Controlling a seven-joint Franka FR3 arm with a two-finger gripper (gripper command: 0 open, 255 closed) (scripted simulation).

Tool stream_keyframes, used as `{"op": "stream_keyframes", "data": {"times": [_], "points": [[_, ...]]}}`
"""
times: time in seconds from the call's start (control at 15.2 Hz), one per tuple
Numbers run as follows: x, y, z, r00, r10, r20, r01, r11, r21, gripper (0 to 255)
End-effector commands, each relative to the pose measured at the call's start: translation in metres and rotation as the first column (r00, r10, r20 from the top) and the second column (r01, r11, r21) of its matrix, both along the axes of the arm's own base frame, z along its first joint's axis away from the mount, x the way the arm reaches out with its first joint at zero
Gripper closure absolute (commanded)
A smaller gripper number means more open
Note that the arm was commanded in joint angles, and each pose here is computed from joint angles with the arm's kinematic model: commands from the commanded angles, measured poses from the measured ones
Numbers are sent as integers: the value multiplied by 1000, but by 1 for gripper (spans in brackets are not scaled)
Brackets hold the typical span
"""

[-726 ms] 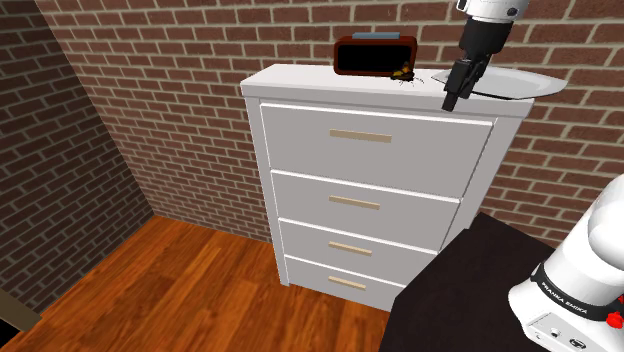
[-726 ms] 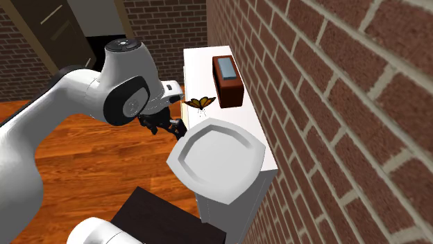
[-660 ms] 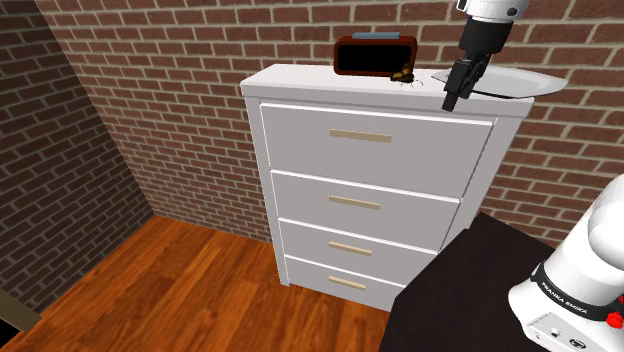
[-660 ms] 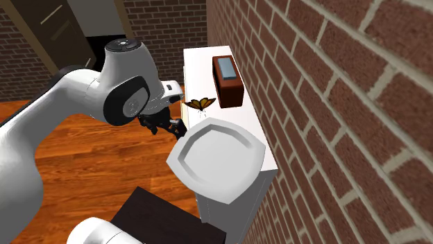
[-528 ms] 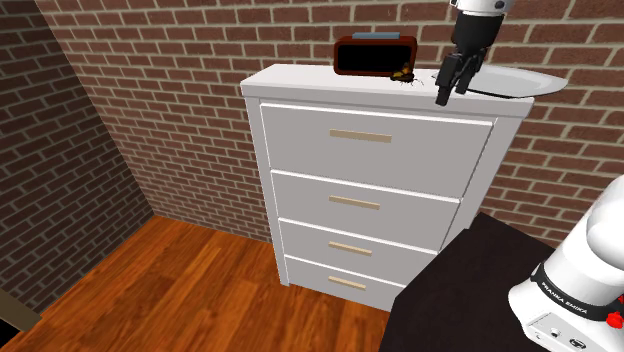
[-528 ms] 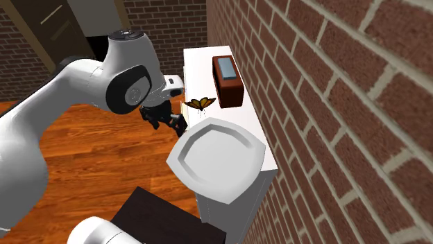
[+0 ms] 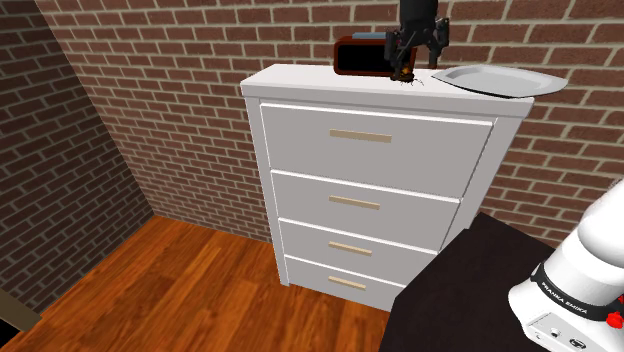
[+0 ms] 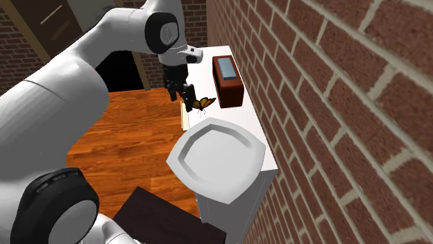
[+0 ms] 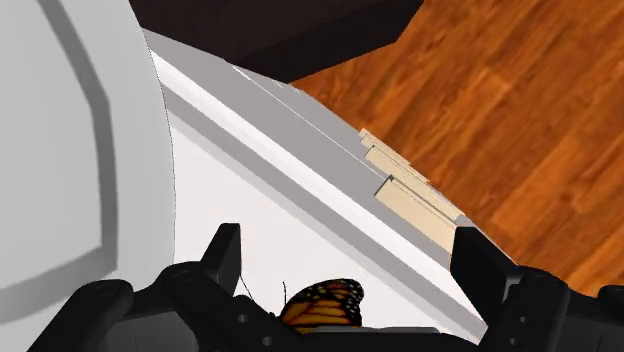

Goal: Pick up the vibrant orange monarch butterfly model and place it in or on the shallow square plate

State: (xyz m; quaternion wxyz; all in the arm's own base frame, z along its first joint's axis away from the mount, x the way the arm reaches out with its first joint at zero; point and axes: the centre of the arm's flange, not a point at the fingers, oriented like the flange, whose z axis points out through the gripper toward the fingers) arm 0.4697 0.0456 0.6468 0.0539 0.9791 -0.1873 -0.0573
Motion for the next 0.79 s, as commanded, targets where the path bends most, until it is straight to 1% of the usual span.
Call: {"op": "stream_keyframes", "data": {"times": [0.0,0.07,0.2,0.73], "points": [[32,-6,4,991,-123,-49,122,992,-22,0],[49,-11,7,981,-179,-71,177,984,-34,0],[79,-21,10,953,-282,-109,277,959,-59,0],[68,-24,-28,953,-282,-109,277,959,-59,0]]}}
